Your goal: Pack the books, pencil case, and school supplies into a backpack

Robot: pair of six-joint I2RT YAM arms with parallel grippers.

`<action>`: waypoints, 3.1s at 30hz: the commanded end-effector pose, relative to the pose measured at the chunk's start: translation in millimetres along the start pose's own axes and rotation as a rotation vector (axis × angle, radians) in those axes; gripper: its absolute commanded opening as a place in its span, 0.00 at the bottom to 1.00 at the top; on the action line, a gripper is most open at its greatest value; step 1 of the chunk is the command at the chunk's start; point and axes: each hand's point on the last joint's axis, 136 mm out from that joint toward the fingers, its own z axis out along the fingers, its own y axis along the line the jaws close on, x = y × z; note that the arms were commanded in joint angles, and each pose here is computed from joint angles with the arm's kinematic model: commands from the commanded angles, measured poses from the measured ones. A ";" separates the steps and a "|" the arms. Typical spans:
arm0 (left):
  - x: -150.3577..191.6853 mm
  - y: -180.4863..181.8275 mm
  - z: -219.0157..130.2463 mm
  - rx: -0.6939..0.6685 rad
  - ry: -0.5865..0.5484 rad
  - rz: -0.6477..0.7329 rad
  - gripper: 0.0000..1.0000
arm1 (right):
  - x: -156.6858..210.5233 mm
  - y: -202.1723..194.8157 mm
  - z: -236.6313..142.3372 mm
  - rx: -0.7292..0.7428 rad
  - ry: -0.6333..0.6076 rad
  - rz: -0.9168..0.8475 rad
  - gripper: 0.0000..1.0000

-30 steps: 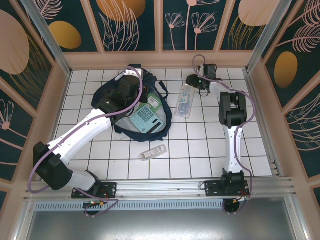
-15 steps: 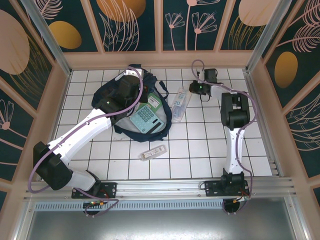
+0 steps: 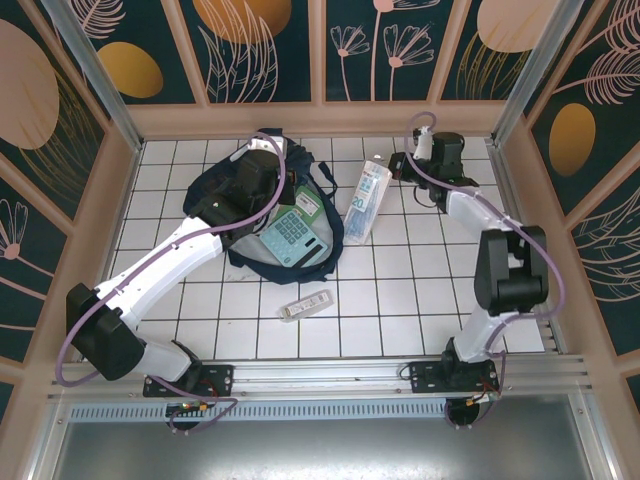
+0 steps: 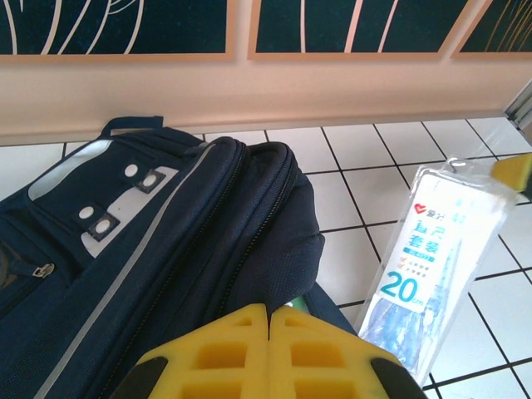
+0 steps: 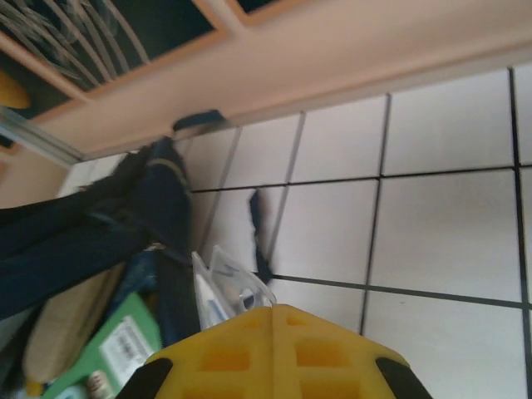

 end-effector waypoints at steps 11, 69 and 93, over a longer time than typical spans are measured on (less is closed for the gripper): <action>-63.8 -8.7 -31.3 0.034 -0.180 -0.051 0.00 | -27.4 144.0 -83.2 -0.327 -0.114 -0.170 0.00; -81.2 -8.5 -40.1 0.021 -0.212 -0.050 0.00 | 208.9 170.1 5.5 -0.403 0.314 0.013 0.59; -76.2 -11.7 -33.0 0.031 -0.194 -0.048 0.00 | 276.0 161.0 9.6 -0.338 0.476 -0.002 0.46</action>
